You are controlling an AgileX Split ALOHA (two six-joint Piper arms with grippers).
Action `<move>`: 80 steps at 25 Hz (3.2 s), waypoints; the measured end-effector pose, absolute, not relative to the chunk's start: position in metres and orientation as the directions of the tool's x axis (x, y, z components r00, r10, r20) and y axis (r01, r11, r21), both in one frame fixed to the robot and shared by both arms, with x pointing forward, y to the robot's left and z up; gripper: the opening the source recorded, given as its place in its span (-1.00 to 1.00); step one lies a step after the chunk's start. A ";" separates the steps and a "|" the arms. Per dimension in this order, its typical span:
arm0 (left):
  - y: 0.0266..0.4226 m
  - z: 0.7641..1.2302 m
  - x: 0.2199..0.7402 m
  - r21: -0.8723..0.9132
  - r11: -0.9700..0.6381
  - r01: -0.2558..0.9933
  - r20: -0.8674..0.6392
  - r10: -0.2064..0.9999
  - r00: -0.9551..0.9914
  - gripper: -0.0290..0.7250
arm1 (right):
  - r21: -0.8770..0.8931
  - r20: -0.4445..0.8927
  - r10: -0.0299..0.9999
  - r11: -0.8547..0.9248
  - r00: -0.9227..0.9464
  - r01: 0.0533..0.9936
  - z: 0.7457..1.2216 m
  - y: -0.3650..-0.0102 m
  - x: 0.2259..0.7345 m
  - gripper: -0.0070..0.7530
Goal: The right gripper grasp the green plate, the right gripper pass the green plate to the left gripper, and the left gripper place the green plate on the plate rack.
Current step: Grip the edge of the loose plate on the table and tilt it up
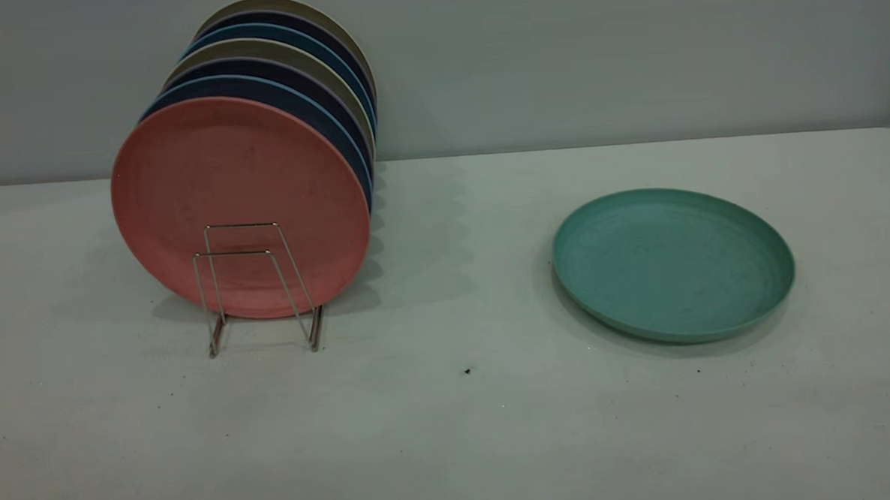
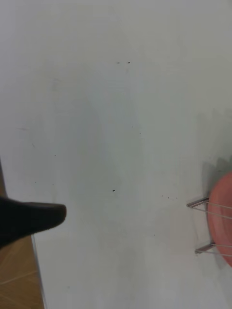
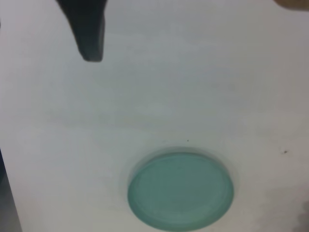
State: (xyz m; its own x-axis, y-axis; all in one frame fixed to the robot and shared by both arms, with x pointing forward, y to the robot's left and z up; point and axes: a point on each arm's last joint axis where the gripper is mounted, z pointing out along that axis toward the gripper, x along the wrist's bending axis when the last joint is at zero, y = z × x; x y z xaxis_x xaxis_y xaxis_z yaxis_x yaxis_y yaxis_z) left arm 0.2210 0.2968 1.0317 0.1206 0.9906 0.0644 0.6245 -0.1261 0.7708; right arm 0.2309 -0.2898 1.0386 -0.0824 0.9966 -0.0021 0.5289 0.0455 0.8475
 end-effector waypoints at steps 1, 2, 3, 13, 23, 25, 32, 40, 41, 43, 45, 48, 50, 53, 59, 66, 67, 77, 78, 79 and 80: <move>0.297 1.032 0.221 0.771 -0.126 0.625 0.064 0.991 0.121 0.39 | 0.847 -0.002 0.997 0.046 -0.082 0.529 1.039 -0.290 0.231 0.19; 0.297 1.032 0.221 0.771 -0.126 0.625 0.064 0.991 0.121 0.39 | 0.847 -0.002 0.997 0.046 -0.082 0.529 1.039 -0.290 0.231 0.19; 0.297 1.032 0.221 0.771 -0.126 0.625 0.064 0.991 0.121 0.39 | 0.847 -0.002 0.997 0.046 -0.082 0.529 1.039 -0.290 0.231 0.19; 0.297 1.032 0.221 0.771 -0.126 0.625 0.064 0.991 0.121 0.39 | 0.847 -0.002 0.997 0.046 -0.082 0.529 1.039 -0.290 0.231 0.19; 0.297 1.032 0.221 0.771 -0.126 0.625 0.064 0.991 0.121 0.39 | 0.847 -0.002 0.997 0.046 -0.082 0.529 1.039 -0.290 0.231 0.19; 0.297 1.032 0.221 0.771 -0.126 0.625 0.064 0.991 0.121 0.39 | 0.847 -0.002 0.997 0.046 -0.082 0.529 1.039 -0.290 0.231 0.19; 0.297 1.032 0.221 0.772 -0.126 0.624 0.064 0.991 0.121 0.39 | 0.848 -0.002 0.997 0.045 -0.083 0.529 1.039 -0.290 0.231 0.19; 0.299 1.039 0.223 0.780 -0.085 0.620 0.048 0.996 0.076 0.41 | 0.830 0.030 0.996 0.021 -0.082 0.557 1.042 -0.289 0.239 0.18; 0.300 1.043 0.226 0.776 -0.068 0.627 0.040 0.998 0.058 0.43 | 0.815 0.041 0.996 0.014 -0.082 0.579 1.044 -0.288 0.245 0.19; 0.301 1.053 0.238 0.761 -0.039 0.647 0.028 0.999 0.027 0.48 | 0.785 0.049 0.995 0.013 -0.082 0.619 1.046 -0.288 0.259 0.21; 0.302 1.062 0.257 0.742 -0.027 0.670 0.026 1.000 0.012 0.52 | 0.768 0.054 0.994 0.018 -0.093 0.641 1.052 -0.288 0.279 0.26; 0.302 1.077 0.295 0.706 -0.030 0.707 0.027 1.000 0.016 0.55 | 0.768 0.055 0.991 0.036 -0.122 0.639 1.063 -0.287 0.312 0.33; 0.301 1.087 0.324 0.673 -0.039 0.739 0.025 0.999 0.031 0.55 | 0.759 0.052 0.989 0.050 -0.137 0.649 1.067 -0.287 0.335 0.36; 0.299 1.096 0.366 0.621 -0.056 0.782 0.014 0.998 0.060 0.55 | 0.717 0.074 0.984 0.060 -0.162 0.694 1.068 -0.285 0.369 0.38; 0.296 1.091 0.445 0.566 -0.048 0.823 -0.023 0.997 0.074 0.55 | 0.614 0.217 0.950 0.045 -0.224 0.788 1.048 -0.275 0.436 0.38; 0.274 1.055 0.520 0.517 -0.090 0.851 -0.160 0.967 0.200 0.55 | 0.522 0.365 0.902 0.006 -0.230 0.853 0.999 -0.266 0.501 0.38; 0.266 1.050 0.529 0.515 -0.114 0.850 -0.180 0.955 0.237 0.55 | 0.515 0.372 0.899 0.006 -0.230 0.857 0.994 -0.266 0.509 0.38; 0.168 0.987 0.593 0.480 -0.224 0.848 -0.324 0.853 0.409 0.55 | 0.394 0.407 0.902 -0.028 -0.148 0.918 0.928 -0.277 0.588 0.38; 0.159 0.979 0.596 0.468 -0.233 0.853 -0.333 0.847 0.414 0.55 | 0.385 0.409 0.904 -0.043 -0.129 0.922 0.921 -0.283 0.594 0.38; 0.151 0.970 0.599 0.455 -0.239 0.858 -0.342 0.843 0.416 0.55 | 0.375 0.411 0.905 -0.057 -0.111 0.925 0.914 -0.289 0.601 0.38; 0.143 0.964 0.601 0.447 -0.250 0.859 -0.346 0.837 0.423 0.55 | 0.365 0.414 0.906 -0.077 -0.087 0.928 0.906 -0.296 0.608 0.38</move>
State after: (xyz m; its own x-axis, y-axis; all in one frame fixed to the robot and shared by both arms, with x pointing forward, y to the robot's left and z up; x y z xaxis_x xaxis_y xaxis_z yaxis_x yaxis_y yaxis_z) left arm 0.6012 0.1429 0.9639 0.4234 0.8375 -0.3456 0.8588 -0.2496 0.4474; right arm 0.6081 -0.2963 0.9065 -0.0872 0.9061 0.4140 0.9280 -0.0772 0.3645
